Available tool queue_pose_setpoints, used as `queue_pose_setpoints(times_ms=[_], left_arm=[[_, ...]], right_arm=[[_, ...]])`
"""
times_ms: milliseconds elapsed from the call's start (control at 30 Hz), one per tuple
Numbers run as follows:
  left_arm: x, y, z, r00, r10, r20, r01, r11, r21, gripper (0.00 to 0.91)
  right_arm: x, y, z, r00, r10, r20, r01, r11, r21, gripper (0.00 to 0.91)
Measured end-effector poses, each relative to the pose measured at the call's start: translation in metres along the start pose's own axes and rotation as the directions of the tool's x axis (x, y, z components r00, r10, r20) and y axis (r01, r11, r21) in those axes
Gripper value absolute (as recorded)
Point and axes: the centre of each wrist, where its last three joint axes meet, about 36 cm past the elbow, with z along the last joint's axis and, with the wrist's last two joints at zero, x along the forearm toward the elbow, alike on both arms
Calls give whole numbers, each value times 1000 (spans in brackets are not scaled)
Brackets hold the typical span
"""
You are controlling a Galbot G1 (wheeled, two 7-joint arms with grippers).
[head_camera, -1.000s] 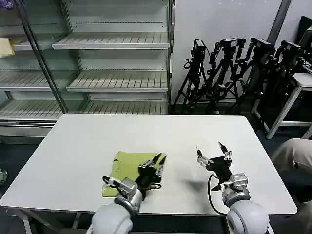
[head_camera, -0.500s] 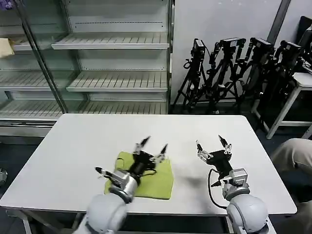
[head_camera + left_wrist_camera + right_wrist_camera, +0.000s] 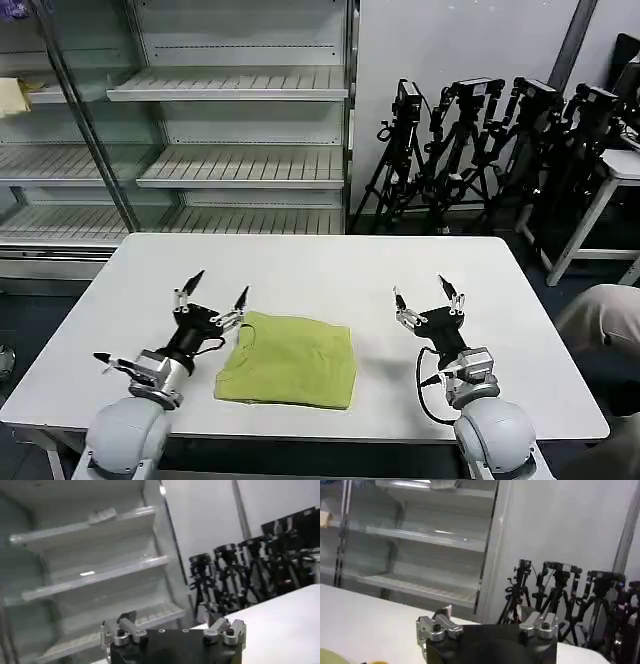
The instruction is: Fold and organize the clothes.
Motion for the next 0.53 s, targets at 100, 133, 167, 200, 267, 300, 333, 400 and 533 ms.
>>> queue_pose_setpoints(times_ms=[100, 133, 167, 200, 267, 300, 333, 400, 533], left_arm=[[4, 14, 6, 1000, -31, -2, 31, 999, -16, 907], [5, 18, 8, 999, -40, -3, 39, 999, -22, 907], [7, 22, 10, 999, -46, -5, 46, 999, -28, 907], [8, 26, 12, 999, -53, -7, 53, 998, -34, 907], [11, 33, 15, 998, -66, -12, 65, 997, -44, 907], [12, 36, 17, 997, -72, -16, 71, 996, -49, 907], [14, 39, 19, 997, -78, -20, 77, 996, -53, 907], [16, 44, 21, 996, -86, -25, 84, 995, -60, 907], [19, 53, 23, 995, -94, -27, 92, 993, -73, 907]], right_arm=[[0, 1, 1, 1000, 0, 6, 0, 1000, 9, 907], [0, 1, 1, 1000, 0, 7, 0, 1000, 14, 907], [0, 1, 1, 1000, 0, 9, 0, 1000, 18, 907], [0, 1, 0, 1000, -1, 12, 1, 1000, 20, 907], [0, 2, -1, 1000, 0, 21, 0, 1000, 21, 907], [0, 2, -1, 1000, 0, 24, 0, 1000, 21, 907], [0, 3, -2, 1000, 1, 28, -2, 1000, 20, 907], [-2, 3, -3, 999, 5, 35, -6, 1000, 20, 907], [-4, 4, -3, 999, 19, 44, -20, 1000, 24, 907]])
